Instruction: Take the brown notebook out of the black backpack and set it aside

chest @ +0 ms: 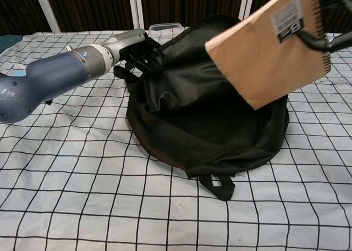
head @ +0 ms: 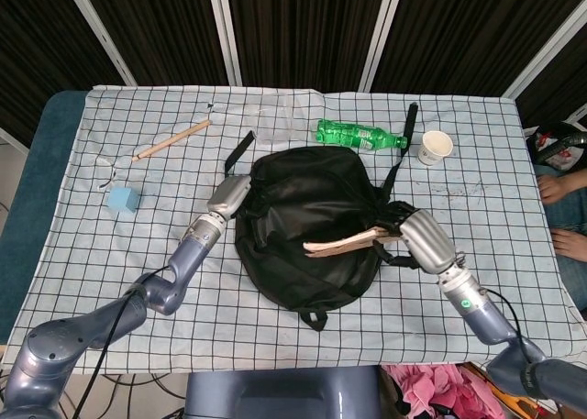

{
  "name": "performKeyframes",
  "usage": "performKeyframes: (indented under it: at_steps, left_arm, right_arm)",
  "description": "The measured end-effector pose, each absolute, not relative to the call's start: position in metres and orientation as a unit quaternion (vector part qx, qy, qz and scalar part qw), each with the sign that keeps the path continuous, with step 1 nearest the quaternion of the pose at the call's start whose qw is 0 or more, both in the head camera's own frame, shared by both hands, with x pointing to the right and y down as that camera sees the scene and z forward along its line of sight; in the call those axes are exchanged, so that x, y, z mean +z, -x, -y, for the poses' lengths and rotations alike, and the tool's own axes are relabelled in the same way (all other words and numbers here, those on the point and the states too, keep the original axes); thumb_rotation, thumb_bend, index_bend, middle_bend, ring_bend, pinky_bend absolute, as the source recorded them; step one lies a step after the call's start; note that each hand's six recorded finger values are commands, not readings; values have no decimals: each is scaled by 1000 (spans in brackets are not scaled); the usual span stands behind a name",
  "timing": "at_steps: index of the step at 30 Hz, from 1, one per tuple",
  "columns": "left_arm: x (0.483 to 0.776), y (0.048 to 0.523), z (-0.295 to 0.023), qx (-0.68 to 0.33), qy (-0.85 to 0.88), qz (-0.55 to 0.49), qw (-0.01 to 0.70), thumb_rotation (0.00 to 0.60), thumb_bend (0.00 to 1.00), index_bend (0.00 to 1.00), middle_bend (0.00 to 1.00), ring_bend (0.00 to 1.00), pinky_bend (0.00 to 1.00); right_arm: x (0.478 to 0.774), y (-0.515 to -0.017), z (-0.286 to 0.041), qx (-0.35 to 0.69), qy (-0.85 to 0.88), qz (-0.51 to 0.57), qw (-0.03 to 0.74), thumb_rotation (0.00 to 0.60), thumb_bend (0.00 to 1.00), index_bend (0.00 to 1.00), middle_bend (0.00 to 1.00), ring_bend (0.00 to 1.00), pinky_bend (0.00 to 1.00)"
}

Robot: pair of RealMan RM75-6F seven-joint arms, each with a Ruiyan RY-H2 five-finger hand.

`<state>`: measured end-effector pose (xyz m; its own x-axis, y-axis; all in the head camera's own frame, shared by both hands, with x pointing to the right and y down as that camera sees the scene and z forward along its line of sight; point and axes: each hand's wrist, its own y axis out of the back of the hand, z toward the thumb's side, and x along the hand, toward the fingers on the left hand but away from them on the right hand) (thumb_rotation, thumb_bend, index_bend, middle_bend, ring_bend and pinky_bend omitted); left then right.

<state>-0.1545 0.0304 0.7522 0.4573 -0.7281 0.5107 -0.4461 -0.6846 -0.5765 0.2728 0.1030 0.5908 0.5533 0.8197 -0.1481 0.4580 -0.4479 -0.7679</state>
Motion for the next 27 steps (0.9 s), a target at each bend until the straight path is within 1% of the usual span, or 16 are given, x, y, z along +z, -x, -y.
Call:
performKeyframes:
  at_steps: [8, 10, 13, 14, 16, 18, 20, 21, 24, 27]
  left_arm:
    - [751, 148, -38, -376, 841, -341, 186, 600, 338, 575, 586, 410, 399]
    - [751, 146, -41, -374, 844, -336, 187, 600, 324, 568, 578, 400, 393]
    - [750, 143, -46, -370, 849, -329, 186, 600, 237, 531, 538, 359, 366]
    - [750, 141, -48, -368, 851, -325, 185, 600, 188, 504, 507, 328, 341]
    - [748, 139, -52, -365, 857, -317, 182, 600, 100, 429, 413, 245, 273]
    - [744, 136, -57, -361, 864, -302, 178, 600, 21, 298, 261, 105, 161]
    - [739, 136, -62, -359, 873, -282, 172, 600, 1, 229, 183, 24, 88]
    - [736, 136, -65, -359, 877, -272, 167, 600, 0, 216, 162, 6, 56]
    - [722, 138, -75, -360, 892, -233, 144, 600, 0, 209, 136, 0, 2]
    - [699, 145, -85, -358, 905, -196, 120, 600, 0, 208, 134, 0, 0]
  right_arm:
    - [529, -321, -84, 275, 765, 445, 375, 600, 467, 827, 634, 466, 321]
    - [517, -331, -79, 278, 751, 458, 387, 600, 467, 827, 632, 466, 321]
    - [499, -349, -69, 287, 721, 478, 411, 600, 467, 826, 630, 466, 321]
    - [495, -355, -66, 293, 712, 483, 418, 600, 467, 826, 630, 466, 321]
    - [493, -364, -62, 303, 700, 488, 424, 600, 470, 826, 630, 466, 321]
    - [495, -372, -57, 319, 690, 488, 427, 600, 477, 826, 630, 467, 321]
    - [501, -379, -53, 338, 684, 483, 430, 600, 481, 826, 630, 467, 321]
    - [504, -382, -50, 347, 680, 481, 431, 600, 482, 826, 630, 467, 321]
    - [517, -390, -42, 377, 665, 469, 443, 600, 483, 826, 630, 466, 321]
    - [532, -393, -32, 408, 648, 452, 458, 600, 483, 826, 630, 466, 321]
